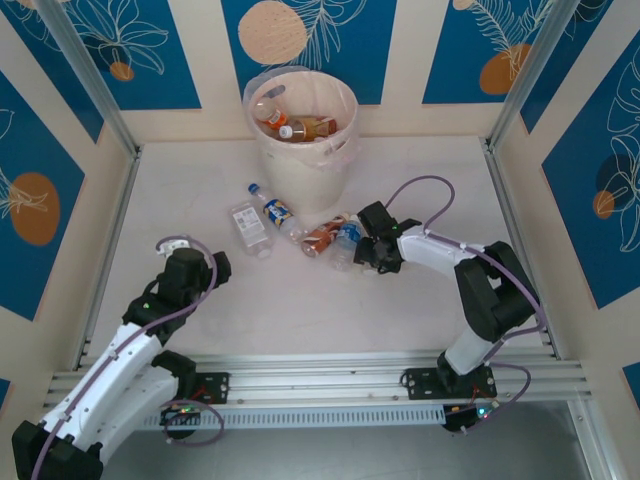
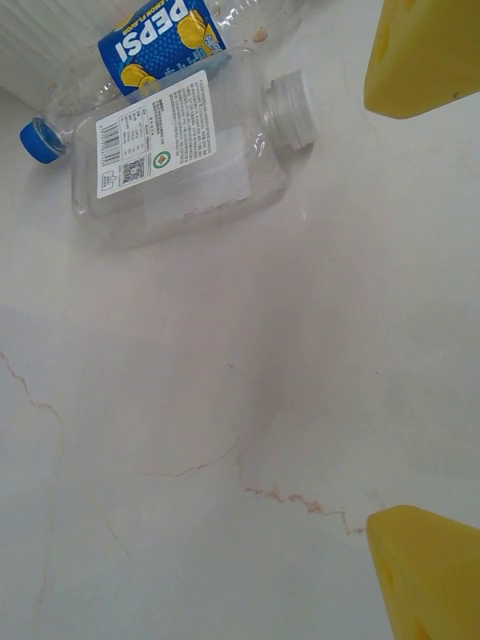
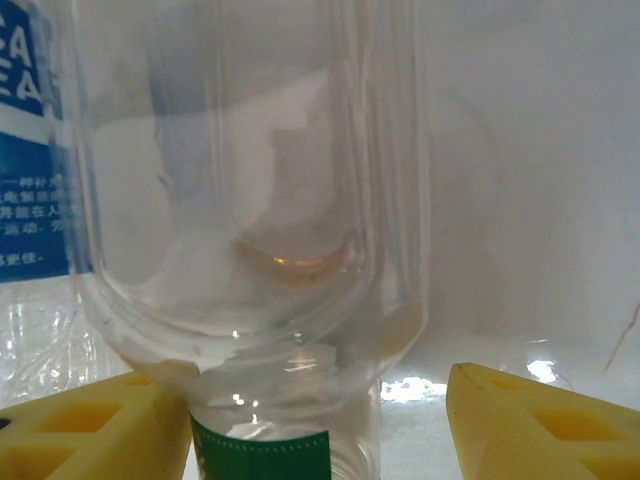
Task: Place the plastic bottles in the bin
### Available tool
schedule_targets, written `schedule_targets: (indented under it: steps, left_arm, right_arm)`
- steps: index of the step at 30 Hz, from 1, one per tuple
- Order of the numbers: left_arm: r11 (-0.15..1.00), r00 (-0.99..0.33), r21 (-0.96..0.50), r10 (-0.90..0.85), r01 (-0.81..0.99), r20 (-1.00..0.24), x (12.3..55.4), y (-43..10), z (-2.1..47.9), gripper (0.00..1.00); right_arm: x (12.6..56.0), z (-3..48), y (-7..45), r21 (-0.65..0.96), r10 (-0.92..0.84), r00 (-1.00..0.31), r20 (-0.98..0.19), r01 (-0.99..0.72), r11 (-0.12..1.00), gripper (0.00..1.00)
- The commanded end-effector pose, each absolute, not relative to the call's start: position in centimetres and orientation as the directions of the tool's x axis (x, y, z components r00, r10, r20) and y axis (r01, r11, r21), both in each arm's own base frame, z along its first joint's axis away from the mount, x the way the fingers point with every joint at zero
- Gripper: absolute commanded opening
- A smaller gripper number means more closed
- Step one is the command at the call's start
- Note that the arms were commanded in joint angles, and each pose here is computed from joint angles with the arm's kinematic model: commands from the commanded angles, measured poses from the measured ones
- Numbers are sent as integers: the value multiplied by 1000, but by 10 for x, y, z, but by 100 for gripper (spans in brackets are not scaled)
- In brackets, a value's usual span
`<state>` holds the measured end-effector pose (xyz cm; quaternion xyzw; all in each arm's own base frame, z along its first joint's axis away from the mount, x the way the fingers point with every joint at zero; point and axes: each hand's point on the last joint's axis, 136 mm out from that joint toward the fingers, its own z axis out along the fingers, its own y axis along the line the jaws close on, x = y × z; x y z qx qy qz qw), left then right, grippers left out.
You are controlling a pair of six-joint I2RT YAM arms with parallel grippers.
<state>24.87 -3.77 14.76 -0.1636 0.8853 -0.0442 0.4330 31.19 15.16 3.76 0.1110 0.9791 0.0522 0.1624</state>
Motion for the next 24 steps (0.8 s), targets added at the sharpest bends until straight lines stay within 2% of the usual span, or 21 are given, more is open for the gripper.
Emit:
schedule_targets:
  steps: [1,7,15,20,24]
  left_arm:
    - [938,-553,-235,-341,-255,-760,252,-39,153,100]
    - [938,-559,-228,-338,-259,-757,251,-38,151,100]
    - [938,-560,-215,-336,-272,-757,250,-35,149,99]
    - [937,-562,-213,-338,-277,-755,249,-34,148,100]
    - [935,-558,-223,-346,-277,-754,250,-35,149,100]
  right_arm:
    - [311,29,156,156,215,-935,-282,176,972,66]
    - [315,17,161,152,198,-944,-265,162,975,62]
    - [315,19,157,128,195,-942,-274,165,978,43]
    - [318,52,144,79,176,-924,-340,158,984,31]
    - [324,93,141,81,152,-899,-412,130,988,28]
